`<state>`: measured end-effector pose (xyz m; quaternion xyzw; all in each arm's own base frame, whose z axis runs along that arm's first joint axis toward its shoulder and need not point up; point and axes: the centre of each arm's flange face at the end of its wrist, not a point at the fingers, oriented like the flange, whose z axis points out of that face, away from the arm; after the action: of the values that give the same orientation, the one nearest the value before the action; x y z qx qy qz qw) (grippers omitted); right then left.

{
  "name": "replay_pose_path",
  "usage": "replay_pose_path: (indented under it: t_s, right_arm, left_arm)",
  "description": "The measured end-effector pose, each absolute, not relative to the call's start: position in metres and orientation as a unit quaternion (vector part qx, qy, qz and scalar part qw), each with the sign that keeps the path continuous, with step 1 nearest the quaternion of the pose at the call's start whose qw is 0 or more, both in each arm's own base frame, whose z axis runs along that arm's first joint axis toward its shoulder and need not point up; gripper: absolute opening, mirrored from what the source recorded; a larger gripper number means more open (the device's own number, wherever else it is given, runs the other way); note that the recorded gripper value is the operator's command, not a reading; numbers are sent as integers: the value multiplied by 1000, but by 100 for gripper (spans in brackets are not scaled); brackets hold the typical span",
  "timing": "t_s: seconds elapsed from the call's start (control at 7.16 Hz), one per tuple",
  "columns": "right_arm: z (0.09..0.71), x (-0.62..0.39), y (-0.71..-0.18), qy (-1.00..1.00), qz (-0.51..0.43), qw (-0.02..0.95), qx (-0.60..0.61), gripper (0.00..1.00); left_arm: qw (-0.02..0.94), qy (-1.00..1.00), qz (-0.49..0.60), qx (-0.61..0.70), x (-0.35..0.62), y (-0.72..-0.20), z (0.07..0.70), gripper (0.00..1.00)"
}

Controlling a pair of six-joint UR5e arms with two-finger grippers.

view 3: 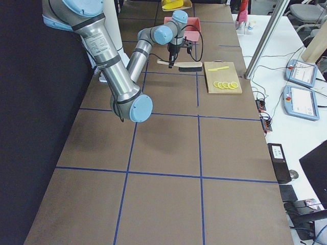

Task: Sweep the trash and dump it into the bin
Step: 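Lift the dustpan over the pink bin with left gripper while right withdraws brush, then tilt the dustpan to dump the vegetables into the pink bin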

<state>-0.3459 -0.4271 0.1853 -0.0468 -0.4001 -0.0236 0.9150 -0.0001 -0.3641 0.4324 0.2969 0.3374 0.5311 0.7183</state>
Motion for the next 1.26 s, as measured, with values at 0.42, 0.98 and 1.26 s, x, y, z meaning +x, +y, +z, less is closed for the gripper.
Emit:
replay_pose_path:
  t_s: [0.42, 0.98, 1.26]
  right_arm:
    - [216, -292, -424, -397, -27, 917, -27, 0]
    - [293, -218, -431, -379, -37, 924, -37, 0]
    - [313, -190, -432, -380, -41, 923, -38, 0]
  left_arm:
    - [731, 306, 545, 275, -30, -375, 493, 0]
    - [762, 235, 560, 224, -43, -388, 526, 0]
    - [779, 184, 567, 195, -51, -401, 535, 0]
